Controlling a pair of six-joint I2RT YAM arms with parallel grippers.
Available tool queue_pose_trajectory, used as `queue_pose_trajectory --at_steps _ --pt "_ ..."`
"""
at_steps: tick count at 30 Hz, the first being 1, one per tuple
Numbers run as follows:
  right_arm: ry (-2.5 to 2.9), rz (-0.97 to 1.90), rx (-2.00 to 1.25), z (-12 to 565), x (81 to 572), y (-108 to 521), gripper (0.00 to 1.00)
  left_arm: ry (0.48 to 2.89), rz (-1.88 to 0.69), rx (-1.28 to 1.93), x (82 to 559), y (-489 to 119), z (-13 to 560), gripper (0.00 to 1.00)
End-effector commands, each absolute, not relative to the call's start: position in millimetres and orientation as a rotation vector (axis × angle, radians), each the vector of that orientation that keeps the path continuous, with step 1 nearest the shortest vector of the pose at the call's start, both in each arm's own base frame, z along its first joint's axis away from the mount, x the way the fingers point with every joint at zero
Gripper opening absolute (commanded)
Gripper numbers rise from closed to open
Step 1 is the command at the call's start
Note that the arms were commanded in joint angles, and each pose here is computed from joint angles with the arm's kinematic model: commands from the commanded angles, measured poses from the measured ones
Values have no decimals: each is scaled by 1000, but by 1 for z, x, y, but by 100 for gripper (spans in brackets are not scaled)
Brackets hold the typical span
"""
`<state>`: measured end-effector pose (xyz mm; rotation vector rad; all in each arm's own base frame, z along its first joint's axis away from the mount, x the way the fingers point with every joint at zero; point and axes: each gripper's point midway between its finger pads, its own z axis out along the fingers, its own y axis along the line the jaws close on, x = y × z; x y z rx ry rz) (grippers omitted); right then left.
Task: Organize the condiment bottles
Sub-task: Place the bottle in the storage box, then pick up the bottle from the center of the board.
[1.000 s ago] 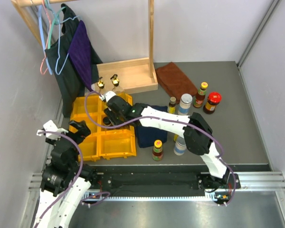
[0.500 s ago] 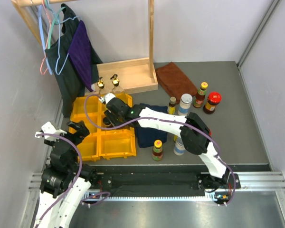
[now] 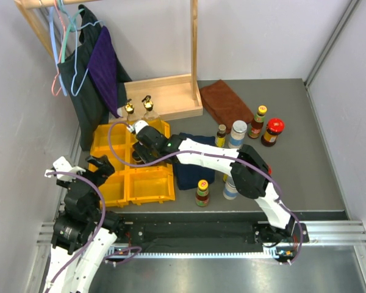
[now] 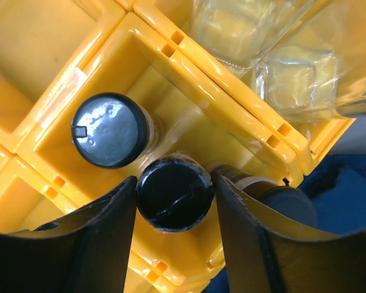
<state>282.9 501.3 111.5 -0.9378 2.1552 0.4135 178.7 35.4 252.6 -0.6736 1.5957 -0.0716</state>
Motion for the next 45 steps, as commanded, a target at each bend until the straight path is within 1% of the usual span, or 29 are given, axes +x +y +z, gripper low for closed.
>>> queue_pose_trajectory --at_steps 1,2,4,9,19,22,23,25,26,27,28,29,34,39,40,41,43,45 --pt "2047 514 -893 166 276 520 56 1574 -69 -689 178 38 255 99" --pt "2044 516 -893 169 275 521 59 1577 -67 -689 179 38 255 99" --pt "2043 515 -888 171 276 520 62 1572 -71 -691 179 38 256 99" --pt "2044 520 -879 177 273 519 63 1576 -70 -688 179 38 255 99" --pt "1966 545 -808 229 267 512 65 1574 -72 -690 178 38 256 99" --pt "1944 555 -786 247 264 505 67 1576 -75 -680 178 37 257 99" --pt "1942 548 -776 251 265 502 70 1576 -84 -667 179 35 258 99" --pt "1927 530 -750 264 265 489 74 1568 -135 -615 181 26 265 99" --pt "1922 525 -740 267 264 484 82 1570 -150 -586 182 22 264 99" --pt "1896 532 -716 285 262 474 88 1555 -157 -550 183 19 269 99" --pt "1911 488 -707 276 263 462 97 1546 -209 -501 186 9 275 99" --pt "1895 490 -686 283 262 455 99 1544 -233 -475 187 4 277 99" --pt "1878 390 -617 299 256 394 99 1573 -358 -308 195 -30 289 99" --pt "1894 296 -548 301 248 339 99 1640 -398 -208 205 -51 299 98" --pt "1911 274 -546 291 247 328 99 1641 -413 -181 205 -55 305 97" --pt "1895 295 -496 304 246 312 99 1672 -454 -115 207 -68 302 97" --pt "1920 299 -456 295 242 295 99 1686 -517 17 205 -88 304 97" --pt "1904 335 -384 306 239 273 99 1700 -646 157 199 -116 303 96"
